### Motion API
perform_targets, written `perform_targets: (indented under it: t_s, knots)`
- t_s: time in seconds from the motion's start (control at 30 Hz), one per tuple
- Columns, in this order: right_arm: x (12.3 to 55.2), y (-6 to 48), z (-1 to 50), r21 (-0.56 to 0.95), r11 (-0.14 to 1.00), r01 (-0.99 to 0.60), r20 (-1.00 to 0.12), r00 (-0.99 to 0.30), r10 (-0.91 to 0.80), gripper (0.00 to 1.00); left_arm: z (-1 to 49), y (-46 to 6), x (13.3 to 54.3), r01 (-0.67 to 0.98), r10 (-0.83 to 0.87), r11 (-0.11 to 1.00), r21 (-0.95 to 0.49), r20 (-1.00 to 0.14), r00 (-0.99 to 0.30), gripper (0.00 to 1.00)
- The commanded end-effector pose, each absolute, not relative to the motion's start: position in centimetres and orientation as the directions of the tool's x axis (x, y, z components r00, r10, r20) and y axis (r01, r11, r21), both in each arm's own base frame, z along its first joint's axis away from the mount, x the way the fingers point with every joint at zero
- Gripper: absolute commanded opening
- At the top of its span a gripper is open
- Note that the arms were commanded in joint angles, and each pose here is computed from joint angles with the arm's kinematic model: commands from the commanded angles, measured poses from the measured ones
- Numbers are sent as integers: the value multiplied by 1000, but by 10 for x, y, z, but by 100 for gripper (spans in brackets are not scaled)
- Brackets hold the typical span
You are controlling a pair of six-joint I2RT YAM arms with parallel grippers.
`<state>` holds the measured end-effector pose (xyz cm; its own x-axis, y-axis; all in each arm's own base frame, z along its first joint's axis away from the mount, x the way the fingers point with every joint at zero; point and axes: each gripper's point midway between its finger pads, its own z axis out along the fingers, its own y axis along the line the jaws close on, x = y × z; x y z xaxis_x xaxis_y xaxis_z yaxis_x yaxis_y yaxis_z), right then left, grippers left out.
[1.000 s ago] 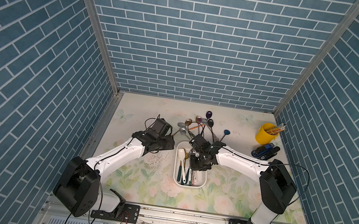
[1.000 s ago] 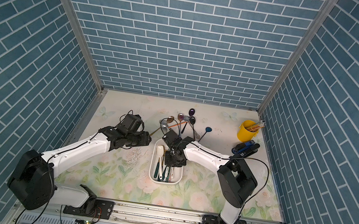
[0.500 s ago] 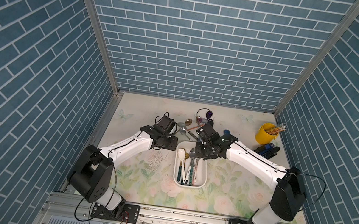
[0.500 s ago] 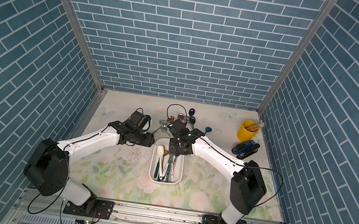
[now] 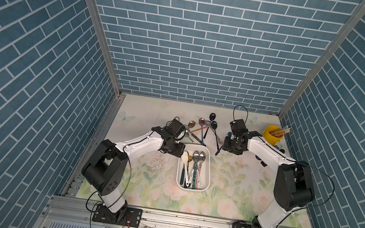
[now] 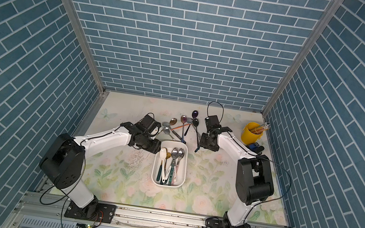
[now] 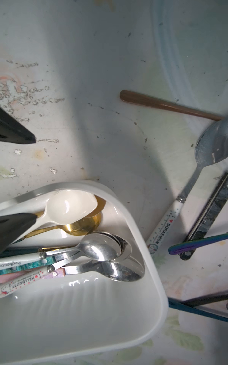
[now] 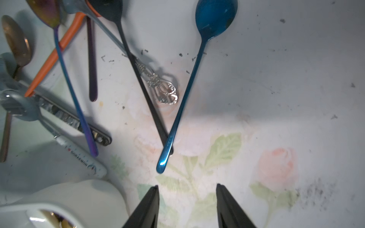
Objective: Put the spoon into the storage box
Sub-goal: Pick up the spoon from the center of the board.
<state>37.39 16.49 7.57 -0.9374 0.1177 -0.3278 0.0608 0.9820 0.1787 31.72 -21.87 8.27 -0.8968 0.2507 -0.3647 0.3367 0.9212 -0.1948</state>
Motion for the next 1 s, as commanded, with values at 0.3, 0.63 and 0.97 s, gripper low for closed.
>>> perform_targets:
  t_s: [0.3,0.63,0.97]
  knots:
    - [426,175,51,219,974,53,-349,-928,129,51,84,-217,323,357,286,922,-153,-354,-890,62]
    - [426,163,22,126,989,80,-325,-939,117,48,83,-214,321,352,286,926,-138,-352,-891,63]
    - [422,157,4,56,997,47,-298,-953,61,41,82,-208,316,337,275,932,-132,-347,-897,63]
